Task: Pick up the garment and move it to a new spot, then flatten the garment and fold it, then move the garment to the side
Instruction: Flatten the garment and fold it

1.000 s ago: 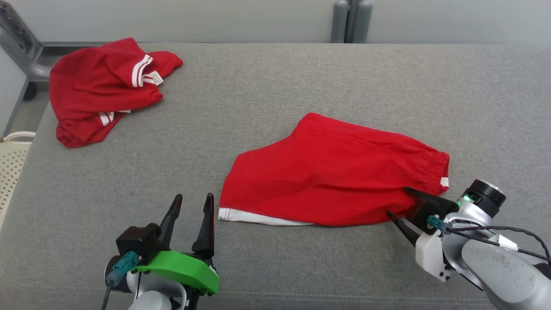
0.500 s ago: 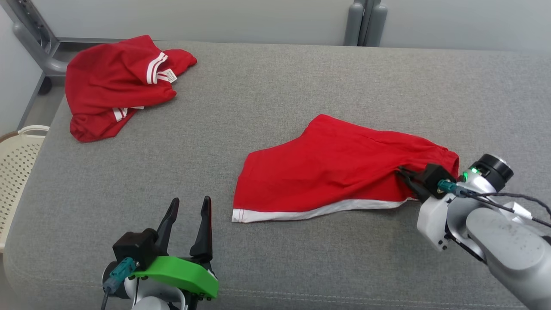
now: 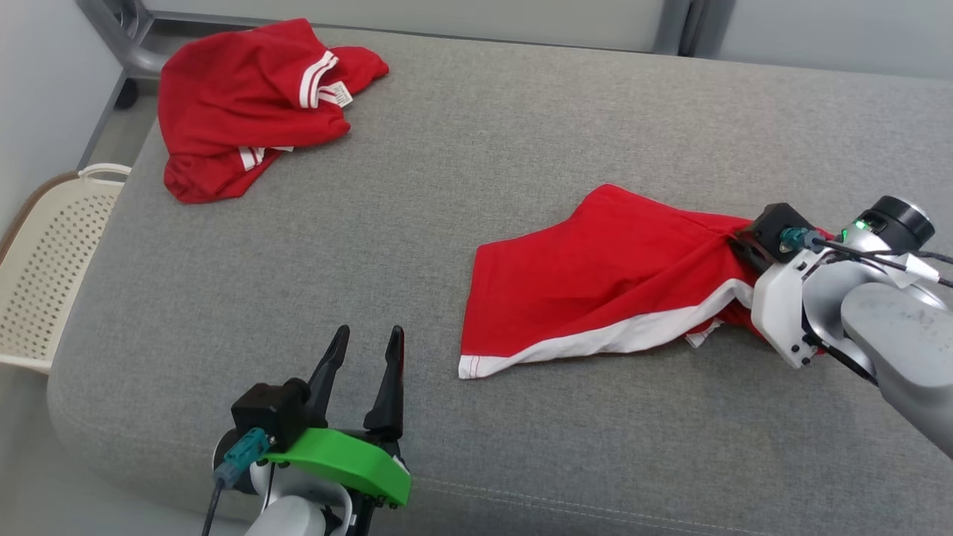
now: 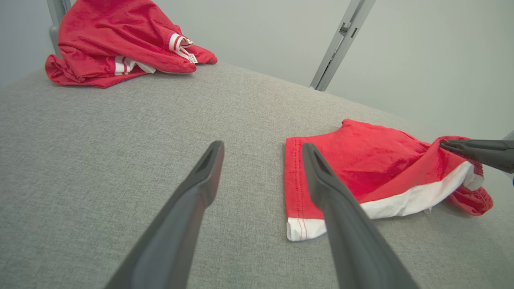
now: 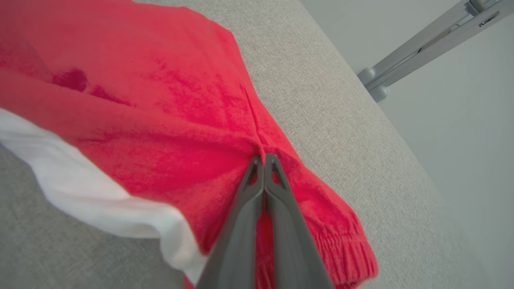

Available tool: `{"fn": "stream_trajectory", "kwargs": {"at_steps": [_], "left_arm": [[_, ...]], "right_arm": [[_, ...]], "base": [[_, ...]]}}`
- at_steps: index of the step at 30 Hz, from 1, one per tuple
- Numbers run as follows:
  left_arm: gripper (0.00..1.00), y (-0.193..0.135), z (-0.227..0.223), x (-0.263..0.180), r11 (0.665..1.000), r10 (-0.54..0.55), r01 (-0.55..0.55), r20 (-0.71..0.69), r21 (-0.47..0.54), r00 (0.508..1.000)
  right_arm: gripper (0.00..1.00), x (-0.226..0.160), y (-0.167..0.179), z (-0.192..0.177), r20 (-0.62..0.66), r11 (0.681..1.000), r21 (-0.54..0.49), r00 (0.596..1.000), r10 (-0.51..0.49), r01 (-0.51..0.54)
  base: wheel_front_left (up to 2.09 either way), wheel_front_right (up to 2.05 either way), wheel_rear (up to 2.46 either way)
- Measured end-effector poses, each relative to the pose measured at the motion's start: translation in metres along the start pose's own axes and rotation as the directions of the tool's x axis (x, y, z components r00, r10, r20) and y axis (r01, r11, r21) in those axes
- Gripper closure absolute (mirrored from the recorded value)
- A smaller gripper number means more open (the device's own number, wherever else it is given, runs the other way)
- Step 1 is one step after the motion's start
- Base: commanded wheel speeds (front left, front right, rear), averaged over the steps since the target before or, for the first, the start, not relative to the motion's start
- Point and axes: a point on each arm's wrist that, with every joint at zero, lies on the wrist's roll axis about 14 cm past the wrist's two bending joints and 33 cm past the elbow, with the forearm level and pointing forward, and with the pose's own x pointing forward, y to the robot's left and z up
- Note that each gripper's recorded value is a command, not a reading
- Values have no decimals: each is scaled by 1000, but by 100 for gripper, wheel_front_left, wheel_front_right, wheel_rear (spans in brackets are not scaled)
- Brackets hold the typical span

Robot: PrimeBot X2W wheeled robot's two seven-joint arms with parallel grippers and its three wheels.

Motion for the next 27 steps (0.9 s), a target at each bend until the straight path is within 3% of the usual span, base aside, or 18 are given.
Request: {"fn": "stream_trajectory", "kwargs": {"at_steps": [9,10,11,12,13,21,27], "left_arm": [[0,10,-7,-1,999,39,-39,-15,4,999],[0,12,-8,-2,999,44,-43,-20,4,999],[0,12,-10,-2,999,45,-44,-24,3,999],[0,13,-12,-2,999,46,-46,-29,4,999],[0,12,-13,-2,999,42,-42,-34,5,999],[0,-7,-22,5,999,-30,31,-63,11,998],[0,-35,-27,10,993,-119,120,-82,8,989]], "right_arm": [[100,36,0,-4,-62,998,40,997,51,-48],[82,39,2,-4,-60,997,48,997,57,-54],[82,41,3,-4,-56,997,53,997,59,-56],[56,42,3,-3,-50,997,60,997,59,-56],[0,42,4,-2,-43,996,70,997,59,-56],[0,23,-1,6,45,986,164,999,16,-23],[0,-22,-38,4,116,968,236,986,-117,87]], "base": [[0,0,0],[0,0,0],[0,0,0],[0,0,0],[0,0,0],[0,0,0],[0,0,0]]}}
